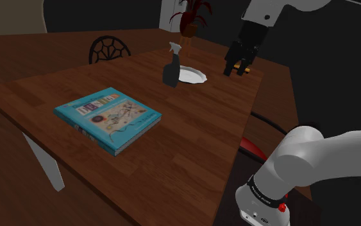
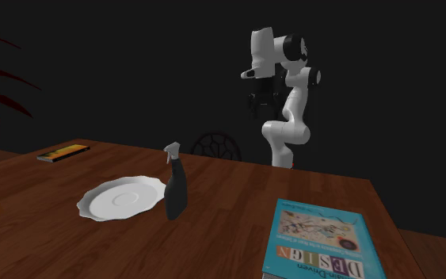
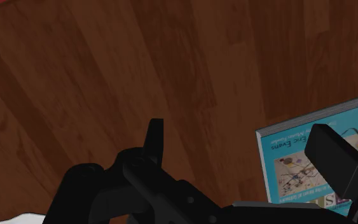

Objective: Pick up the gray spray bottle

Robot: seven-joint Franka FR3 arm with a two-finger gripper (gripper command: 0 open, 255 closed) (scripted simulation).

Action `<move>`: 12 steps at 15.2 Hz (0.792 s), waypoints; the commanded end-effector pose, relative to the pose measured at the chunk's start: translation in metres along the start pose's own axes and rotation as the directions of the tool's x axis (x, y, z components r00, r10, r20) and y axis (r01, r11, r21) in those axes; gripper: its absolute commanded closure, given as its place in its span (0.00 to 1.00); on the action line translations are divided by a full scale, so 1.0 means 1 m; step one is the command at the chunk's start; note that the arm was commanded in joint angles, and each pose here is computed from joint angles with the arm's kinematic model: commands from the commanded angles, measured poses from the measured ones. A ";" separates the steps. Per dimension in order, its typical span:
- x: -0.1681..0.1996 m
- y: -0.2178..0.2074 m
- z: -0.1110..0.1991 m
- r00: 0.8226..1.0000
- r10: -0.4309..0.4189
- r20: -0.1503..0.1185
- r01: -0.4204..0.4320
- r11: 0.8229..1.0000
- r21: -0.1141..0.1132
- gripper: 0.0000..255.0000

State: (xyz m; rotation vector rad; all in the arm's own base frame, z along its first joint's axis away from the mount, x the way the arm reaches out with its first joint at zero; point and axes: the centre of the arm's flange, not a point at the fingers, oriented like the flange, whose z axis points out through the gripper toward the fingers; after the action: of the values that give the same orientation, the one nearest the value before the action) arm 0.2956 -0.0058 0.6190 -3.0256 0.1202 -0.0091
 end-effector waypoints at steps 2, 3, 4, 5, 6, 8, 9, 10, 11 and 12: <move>0.012 0.004 0.000 1.000 -0.004 -0.001 0.004 1.000 -0.002 0.00; 0.025 0.007 0.001 1.000 -0.008 -0.003 0.008 1.000 -0.003 0.00; 0.037 0.011 0.001 1.000 -0.012 -0.004 0.012 1.000 -0.005 0.00; 0.050 0.014 0.001 1.000 -0.016 -0.005 0.016 1.000 -0.007 0.00; 0.062 0.017 0.002 1.000 -0.020 -0.007 0.020 1.000 -0.008 0.00; 0.087 0.024 0.002 1.000 -0.028 -0.009 0.028 1.000 -0.012 0.00; 0.100 0.027 0.003 0.999 -0.032 -0.010 0.032 0.999 -0.013 0.00; 0.112 0.031 0.003 0.999 -0.036 -0.012 0.036 0.999 -0.015 0.00; 0.125 0.034 0.003 0.999 -0.040 -0.013 0.040 0.999 -0.017 0.00; 0.137 0.037 0.003 0.999 -0.044 -0.014 0.044 0.999 -0.018 0.00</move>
State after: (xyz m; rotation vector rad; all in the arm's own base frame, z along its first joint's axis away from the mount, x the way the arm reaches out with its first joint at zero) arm 0.4179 -0.0493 0.6127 -3.0440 0.0621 -0.0313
